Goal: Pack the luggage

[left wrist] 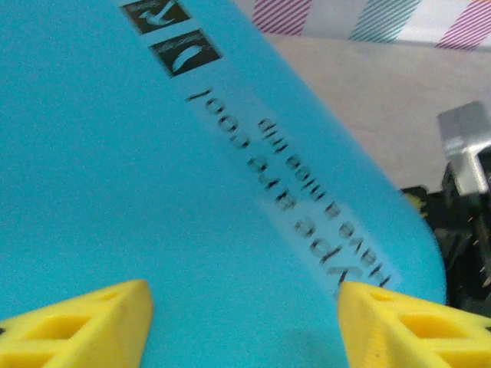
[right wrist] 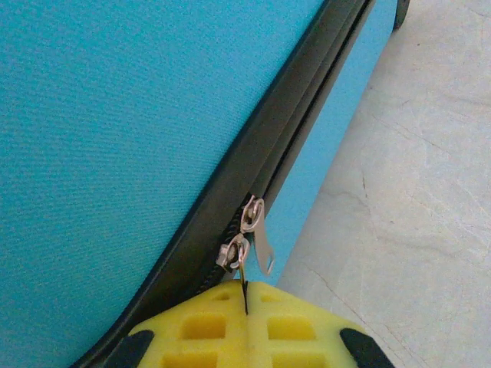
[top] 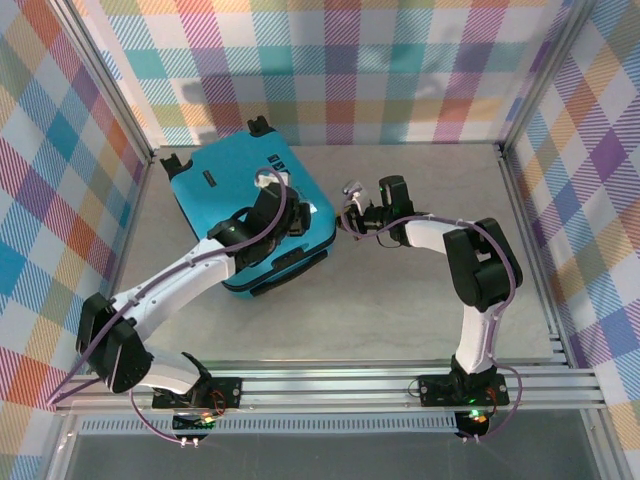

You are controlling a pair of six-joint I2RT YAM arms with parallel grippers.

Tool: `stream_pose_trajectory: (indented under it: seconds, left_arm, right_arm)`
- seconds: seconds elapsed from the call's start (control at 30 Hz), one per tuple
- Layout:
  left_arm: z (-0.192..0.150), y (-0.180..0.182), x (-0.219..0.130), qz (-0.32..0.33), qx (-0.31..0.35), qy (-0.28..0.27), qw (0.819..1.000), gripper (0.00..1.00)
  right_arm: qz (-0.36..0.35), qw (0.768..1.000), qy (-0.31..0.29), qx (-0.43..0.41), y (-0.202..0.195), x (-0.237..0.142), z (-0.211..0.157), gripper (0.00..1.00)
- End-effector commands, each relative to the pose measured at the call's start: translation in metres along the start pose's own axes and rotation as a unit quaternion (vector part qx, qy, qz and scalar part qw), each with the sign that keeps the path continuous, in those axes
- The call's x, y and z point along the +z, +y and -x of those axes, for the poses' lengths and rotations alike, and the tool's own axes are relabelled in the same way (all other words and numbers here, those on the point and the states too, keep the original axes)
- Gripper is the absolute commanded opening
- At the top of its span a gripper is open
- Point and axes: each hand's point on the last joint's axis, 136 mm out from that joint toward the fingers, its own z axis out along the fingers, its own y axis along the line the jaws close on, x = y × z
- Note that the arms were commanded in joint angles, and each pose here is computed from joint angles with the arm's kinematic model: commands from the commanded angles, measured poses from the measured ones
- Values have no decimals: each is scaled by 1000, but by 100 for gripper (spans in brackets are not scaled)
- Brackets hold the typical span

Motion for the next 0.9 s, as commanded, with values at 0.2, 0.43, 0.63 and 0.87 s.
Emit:
stream_pose_trajectory:
  seconds: [0.2, 0.43, 0.63, 0.87]
  left_arm:
    - [-15, 148, -79, 210, -37, 11, 977, 85]
    - [-21, 200, -71, 222, -136, 18, 965, 87]
    - [-11, 204, -46, 175, -174, 28, 969, 88]
    - [-1, 197, -21, 103, -189, 24, 976, 88]
  right_arm:
    - [-3, 999, -34, -25, -1, -11, 19, 0]
    - [10, 999, -39, -24, 6, -12, 20, 0]
    - [14, 999, -37, -25, 13, -13, 18, 0]
    - [13, 999, -36, -26, 25, -15, 12, 0]
